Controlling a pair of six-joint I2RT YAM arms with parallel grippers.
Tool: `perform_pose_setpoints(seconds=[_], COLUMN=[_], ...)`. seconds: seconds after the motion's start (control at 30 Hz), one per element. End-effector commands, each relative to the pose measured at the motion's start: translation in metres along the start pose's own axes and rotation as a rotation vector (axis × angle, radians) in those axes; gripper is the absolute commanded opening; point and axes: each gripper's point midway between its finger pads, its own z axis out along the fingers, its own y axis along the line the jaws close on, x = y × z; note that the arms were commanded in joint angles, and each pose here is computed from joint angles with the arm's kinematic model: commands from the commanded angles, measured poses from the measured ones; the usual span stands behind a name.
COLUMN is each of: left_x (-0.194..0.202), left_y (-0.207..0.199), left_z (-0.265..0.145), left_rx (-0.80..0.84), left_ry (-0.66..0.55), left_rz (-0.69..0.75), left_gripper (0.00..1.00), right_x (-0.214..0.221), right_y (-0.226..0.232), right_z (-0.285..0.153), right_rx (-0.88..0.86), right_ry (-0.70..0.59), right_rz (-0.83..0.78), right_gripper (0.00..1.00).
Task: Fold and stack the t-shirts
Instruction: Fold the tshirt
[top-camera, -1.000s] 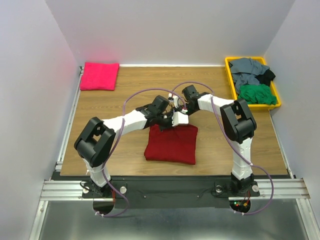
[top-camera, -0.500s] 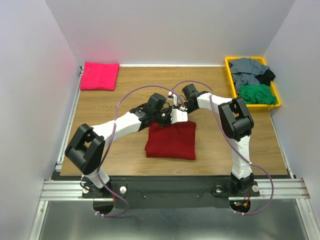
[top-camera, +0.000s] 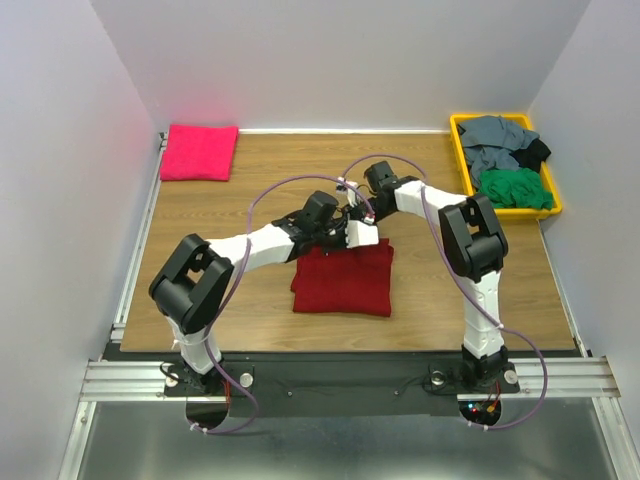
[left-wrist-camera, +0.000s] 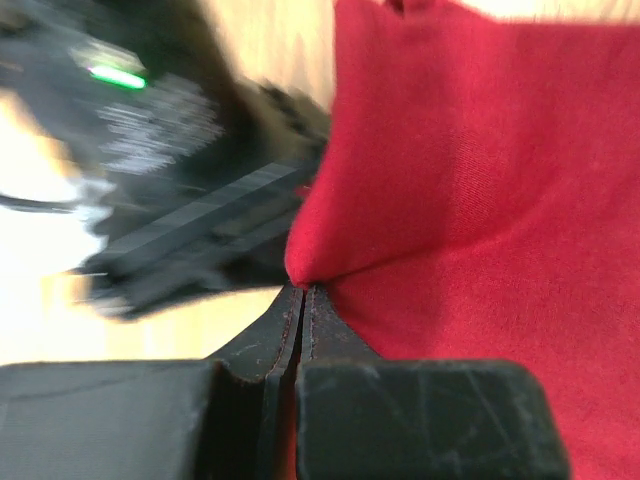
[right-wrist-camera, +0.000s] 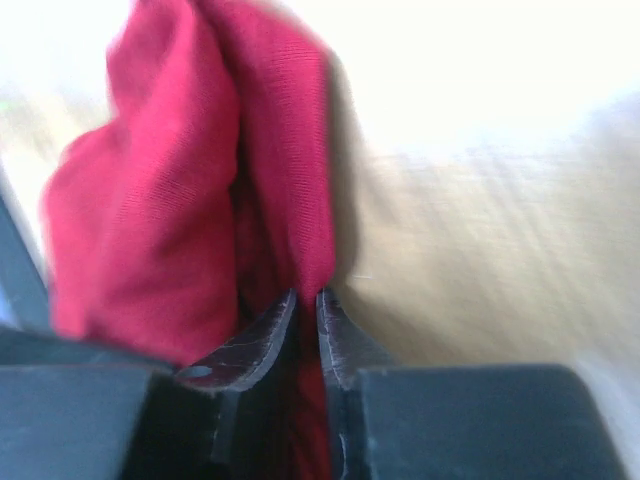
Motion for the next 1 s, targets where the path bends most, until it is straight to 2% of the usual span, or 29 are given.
perform_pose_setpoints(seconds=[0.0,0.03,0.07,0.1,0.17,0.27,0.37,0.47,0.53,0.67,0.8,0.97], left_x=[-0.005,-0.003,-0.003,0.001,-0.002,-0.008,-0.025,-0.014,-0.009,0.019,0.034,0.051], left_y=[0.007,0.007,0.009,0.007,0.021,0.040,0.051,0.052,0.045,0.038,0.037,0.048], left_z=[0.006,0.007,0.008,0.007,0.000,-0.023,-0.050,-0.072,-0.076,-0.075,-0.066,-0.053], left_rx=[-0.024,-0.022,-0.025,-0.007,-0.026,-0.032,-0.024,0.001,0.044,0.102,0.147,0.134], left_ry=[-0.024,-0.016,-0.009,0.007,0.000,-0.005,-0.069,-0.071,-0.083,-0.055,-0.049,-0.043], left_rz=[0.024,0.015,-0.001,-0.017,-0.054,-0.143,-0.226,-0.347,-0.445,-0.616,-0.752,-0.839], left_gripper=[0.09,0.15,0.19,0.22,0.30,0.37,0.42,0.46,0.48,0.49,0.49,0.49], right_x=[-0.019,-0.030,-0.033,-0.036,-0.046,-0.052,-0.049,-0.041,-0.033,-0.014,0.001,0.011], right_y=[-0.072,-0.076,-0.088,-0.091,-0.101,-0.105,-0.094,-0.072,-0.054,-0.016,-0.015,-0.023], right_z=[-0.046,-0.059,-0.071,-0.079,-0.105,-0.138,-0.162,-0.176,-0.176,-0.158,-0.143,-0.129], right_rx=[0.392,0.434,0.492,0.513,0.572,0.600,0.544,0.449,0.365,0.147,0.087,0.074], right_ry=[0.005,-0.016,-0.014,-0.017,-0.041,-0.082,-0.127,-0.161,-0.170,-0.180,-0.153,-0.146], right_rz=[-0.086,-0.108,-0.115,-0.122,-0.123,-0.087,-0.029,0.033,0.086,0.165,0.208,0.207], right_gripper=[0.35,0.37,0.44,0.46,0.48,0.49,0.49,0.50,0.50,0.59,0.58,0.55])
